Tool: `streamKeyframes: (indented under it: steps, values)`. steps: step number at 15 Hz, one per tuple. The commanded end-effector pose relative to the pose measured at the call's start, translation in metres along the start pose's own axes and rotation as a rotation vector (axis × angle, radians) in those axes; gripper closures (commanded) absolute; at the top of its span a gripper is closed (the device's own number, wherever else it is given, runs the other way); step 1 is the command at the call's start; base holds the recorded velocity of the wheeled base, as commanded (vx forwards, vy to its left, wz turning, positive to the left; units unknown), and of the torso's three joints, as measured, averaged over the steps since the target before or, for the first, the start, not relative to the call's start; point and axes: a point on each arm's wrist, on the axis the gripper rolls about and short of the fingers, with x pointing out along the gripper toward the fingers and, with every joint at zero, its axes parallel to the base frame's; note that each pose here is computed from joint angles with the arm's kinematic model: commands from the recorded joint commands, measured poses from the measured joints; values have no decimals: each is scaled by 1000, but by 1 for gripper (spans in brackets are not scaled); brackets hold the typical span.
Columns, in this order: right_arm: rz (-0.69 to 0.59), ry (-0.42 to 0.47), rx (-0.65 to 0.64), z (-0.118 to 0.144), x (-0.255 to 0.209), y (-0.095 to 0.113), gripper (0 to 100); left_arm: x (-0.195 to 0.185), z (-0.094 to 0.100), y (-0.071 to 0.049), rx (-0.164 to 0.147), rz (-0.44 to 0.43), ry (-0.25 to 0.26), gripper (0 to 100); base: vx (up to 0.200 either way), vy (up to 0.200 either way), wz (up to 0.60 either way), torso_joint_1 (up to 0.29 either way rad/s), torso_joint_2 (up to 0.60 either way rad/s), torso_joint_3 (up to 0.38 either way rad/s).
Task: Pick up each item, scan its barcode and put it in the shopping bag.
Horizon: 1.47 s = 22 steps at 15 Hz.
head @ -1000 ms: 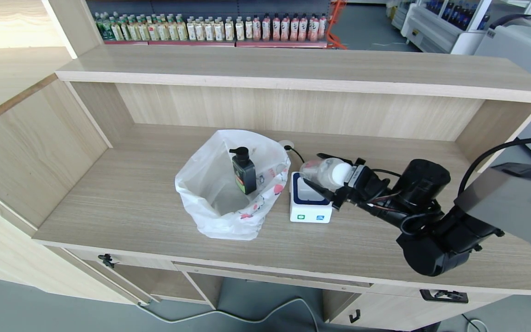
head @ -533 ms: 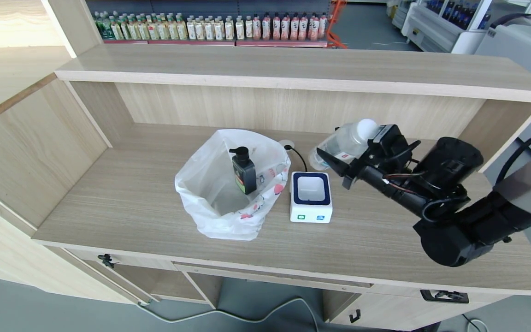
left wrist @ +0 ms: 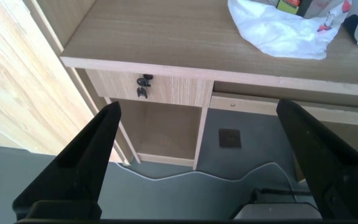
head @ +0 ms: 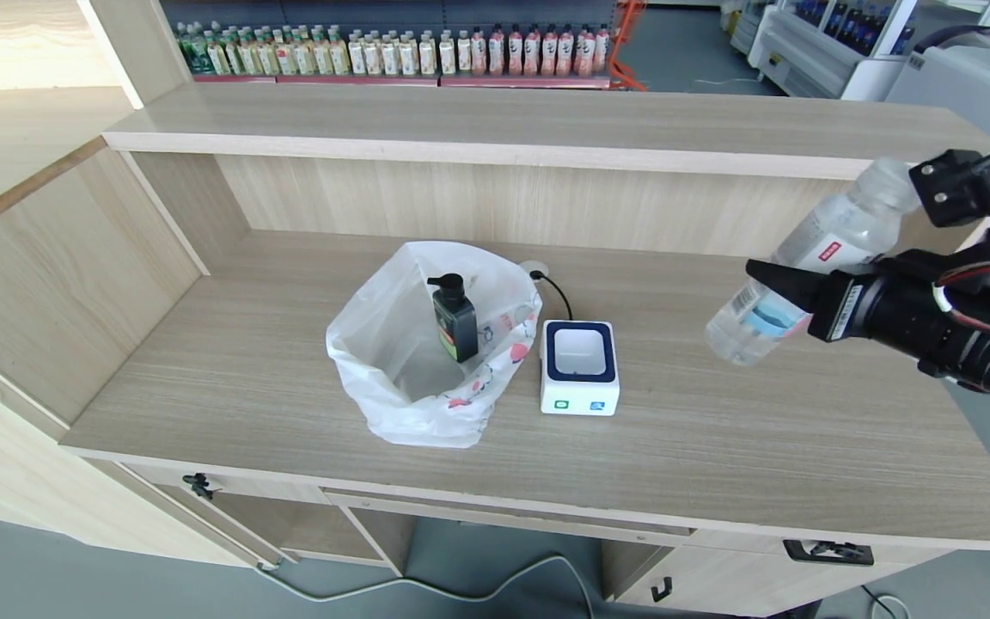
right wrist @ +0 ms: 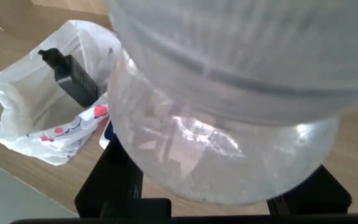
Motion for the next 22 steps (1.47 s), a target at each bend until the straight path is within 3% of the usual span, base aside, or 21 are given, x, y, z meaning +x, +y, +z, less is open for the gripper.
streamKeyframes:
  steps: [1, 6, 13, 17, 22]
  values:
    - [-110, -55, 26, 15, -43, -16, 100, 0, 0, 0, 0, 0, 1, 0, 0, 0, 0, 0, 0, 0]
    - [-116, -65, 25, 17, -47, -17, 100, 0, 0, 0, 2, 0, -1, 0, 0, 0, 0, 0, 0, 0]
    - [-49, -32, 34, 26, -30, -13, 100, 0, 0, 0, 3, 0, -1, 0, 0, 200, 0, 5, 4, 3]
    - [93, 3, 90, 39, 14, 14, 100, 0, 0, 0, 0, 0, -1, 0, 0, 100, 0, -1, 0, 1]
    - [260, 77, 166, 25, 68, 66, 100, 0, 0, 0, 0, 0, -1, 0, 0, 0, 0, 0, 0, 0]
